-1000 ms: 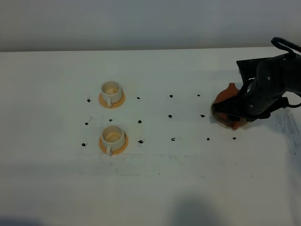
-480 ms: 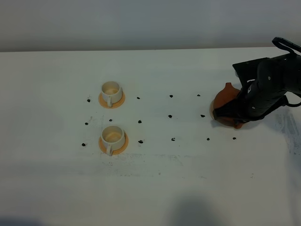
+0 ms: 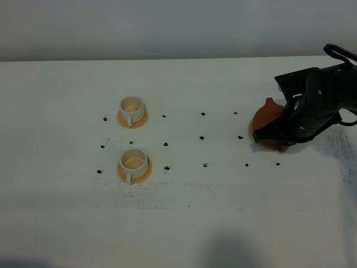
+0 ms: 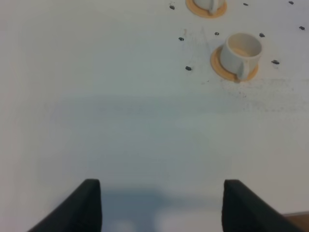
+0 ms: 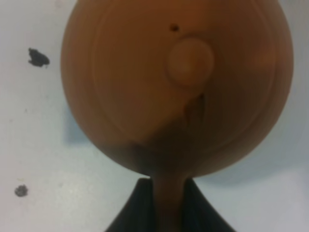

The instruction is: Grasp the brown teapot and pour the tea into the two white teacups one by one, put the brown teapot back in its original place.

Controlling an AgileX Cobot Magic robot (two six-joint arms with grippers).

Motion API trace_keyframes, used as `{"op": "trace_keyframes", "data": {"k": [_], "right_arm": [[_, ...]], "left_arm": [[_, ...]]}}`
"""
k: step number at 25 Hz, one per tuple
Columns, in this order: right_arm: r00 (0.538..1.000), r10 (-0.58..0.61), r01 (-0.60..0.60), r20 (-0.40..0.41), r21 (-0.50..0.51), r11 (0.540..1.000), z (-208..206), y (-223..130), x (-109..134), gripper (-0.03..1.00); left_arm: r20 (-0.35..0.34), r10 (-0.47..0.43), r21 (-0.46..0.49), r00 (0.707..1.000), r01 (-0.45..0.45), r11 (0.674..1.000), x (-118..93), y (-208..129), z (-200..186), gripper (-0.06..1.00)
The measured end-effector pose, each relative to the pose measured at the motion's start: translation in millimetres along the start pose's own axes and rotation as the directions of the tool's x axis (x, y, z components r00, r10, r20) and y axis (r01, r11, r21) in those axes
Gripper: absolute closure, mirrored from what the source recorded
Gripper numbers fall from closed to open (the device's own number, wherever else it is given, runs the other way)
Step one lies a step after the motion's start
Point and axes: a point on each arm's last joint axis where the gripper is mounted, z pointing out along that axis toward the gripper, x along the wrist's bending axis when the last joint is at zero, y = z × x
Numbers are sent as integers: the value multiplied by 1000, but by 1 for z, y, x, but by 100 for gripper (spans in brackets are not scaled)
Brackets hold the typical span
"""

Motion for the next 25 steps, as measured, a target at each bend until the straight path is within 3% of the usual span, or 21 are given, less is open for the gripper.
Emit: {"op": "trace_keyframes", "data": {"k": [16, 25], "right_arm": [[1000, -20, 19, -3, -64, 998, -30, 4, 0, 88], [997, -80, 74, -14, -235, 969, -75, -8, 19, 88]], "left_arm": [[0, 0, 0, 1000, 0, 1000, 0, 0, 0, 43], [0, 0, 0, 1000, 0, 1000, 0, 0, 0, 43]]}}
